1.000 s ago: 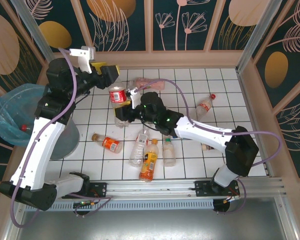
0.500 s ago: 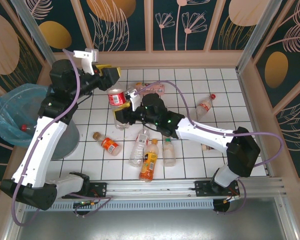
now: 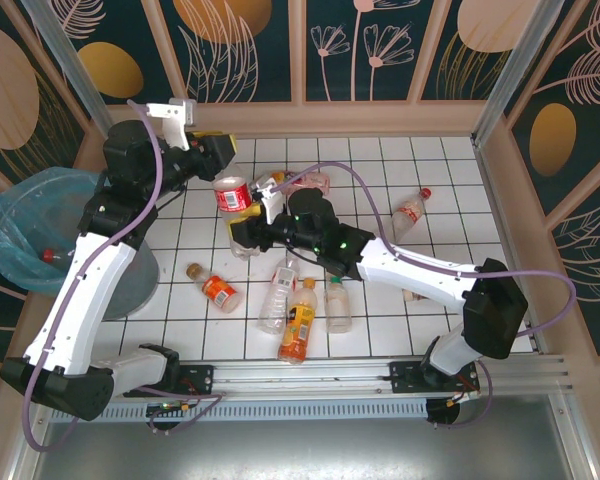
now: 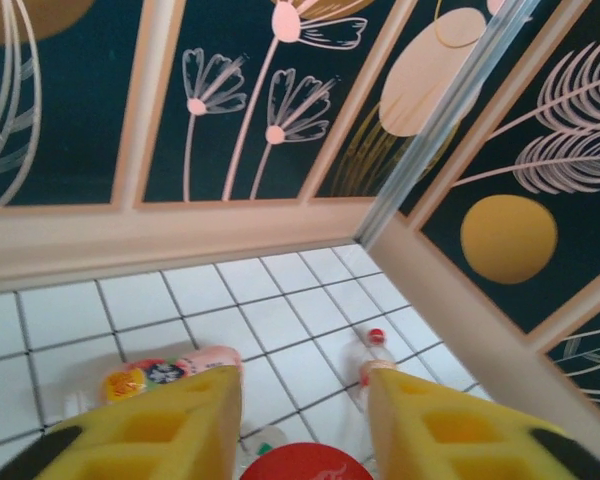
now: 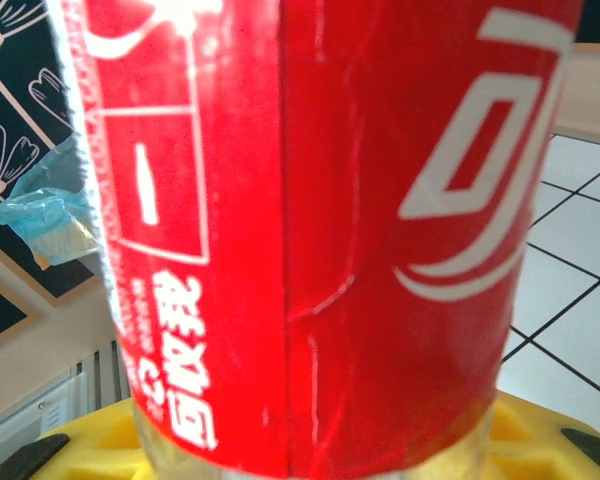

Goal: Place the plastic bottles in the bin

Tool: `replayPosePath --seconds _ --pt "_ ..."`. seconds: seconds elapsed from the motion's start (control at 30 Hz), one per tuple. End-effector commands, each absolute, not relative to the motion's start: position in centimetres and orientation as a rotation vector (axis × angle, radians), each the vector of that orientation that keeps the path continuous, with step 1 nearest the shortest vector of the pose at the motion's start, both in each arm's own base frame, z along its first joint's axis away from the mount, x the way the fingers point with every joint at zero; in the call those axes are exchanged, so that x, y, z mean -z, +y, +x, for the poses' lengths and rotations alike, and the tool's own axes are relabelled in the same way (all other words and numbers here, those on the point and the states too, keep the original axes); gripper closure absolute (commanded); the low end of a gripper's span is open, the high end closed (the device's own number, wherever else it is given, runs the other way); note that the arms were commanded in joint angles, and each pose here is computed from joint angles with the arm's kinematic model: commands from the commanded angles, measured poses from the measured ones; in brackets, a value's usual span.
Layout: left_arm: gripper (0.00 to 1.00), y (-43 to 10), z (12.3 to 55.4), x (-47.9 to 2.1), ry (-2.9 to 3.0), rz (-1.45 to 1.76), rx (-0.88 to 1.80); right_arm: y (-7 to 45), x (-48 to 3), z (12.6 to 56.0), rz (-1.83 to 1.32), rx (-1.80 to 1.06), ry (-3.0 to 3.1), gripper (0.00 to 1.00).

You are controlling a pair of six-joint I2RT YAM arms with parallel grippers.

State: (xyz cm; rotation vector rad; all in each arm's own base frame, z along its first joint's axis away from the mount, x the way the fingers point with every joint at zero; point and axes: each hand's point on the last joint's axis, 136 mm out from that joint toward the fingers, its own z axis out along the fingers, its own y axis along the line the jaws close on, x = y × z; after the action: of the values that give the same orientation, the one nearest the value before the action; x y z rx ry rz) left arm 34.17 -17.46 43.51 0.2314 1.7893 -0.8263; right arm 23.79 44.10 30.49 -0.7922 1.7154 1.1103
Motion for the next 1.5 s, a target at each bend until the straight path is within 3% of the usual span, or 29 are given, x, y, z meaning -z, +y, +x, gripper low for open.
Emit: replayPosePath --seconds 0.0,0.07,0.33,0.37,0.4,0.43,0.67,0.93,1.1,1.47 --pt "0.81 -17.8 33.8 -43.6 1.786 0.242 0.862 43.4 -34.2 23.6 -0.760 -1.111 1.590 0.57" --pt "0.98 -17.5 33.8 -44.3 1.772 0.228 0.857 43.4 -34.4 23.7 -0.749 -1.108 1.589 0.55" --pt "1.00 -13.8 32.8 -48.3 1.686 0.069 0.709 43.5 -37.6 23.6 -0.743 -1.102 1.506 0.34" --pt "1.00 -13.3 32.4 -48.9 1.670 0.047 0.698 43.5 -38.2 23.6 -0.742 -1.103 1.489 0.25" --pt "1.00 -12.8 32.0 -49.4 1.659 0.026 0.687 43.6 -39.0 23.6 -0.736 -1.103 1.472 0.04" --pt "1.00 -12.2 31.7 -49.9 1.645 0.001 0.665 43.7 -39.6 23.6 -0.733 -1.101 1.456 0.01" --pt "1.00 -1.9 28.3 -53.7 1.566 -0.311 0.170 43.4 -44.2 22.8 -0.733 -1.094 1.337 0.01" --pt "1.00 7.3 21.7 -57.5 1.445 -0.558 -0.350 42.6 -44.0 22.3 -0.757 -1.061 1.320 0.01" --pt "1.00 10.4 19.3 -57.0 1.411 -0.688 -0.623 43.0 -43.3 21.9 -0.797 -1.070 1.341 0.01" --pt "1.00 12.6 16.5 -53.2 1.346 -0.829 -0.869 44.0 -41.3 21.8 -0.852 -1.091 1.454 0.01"
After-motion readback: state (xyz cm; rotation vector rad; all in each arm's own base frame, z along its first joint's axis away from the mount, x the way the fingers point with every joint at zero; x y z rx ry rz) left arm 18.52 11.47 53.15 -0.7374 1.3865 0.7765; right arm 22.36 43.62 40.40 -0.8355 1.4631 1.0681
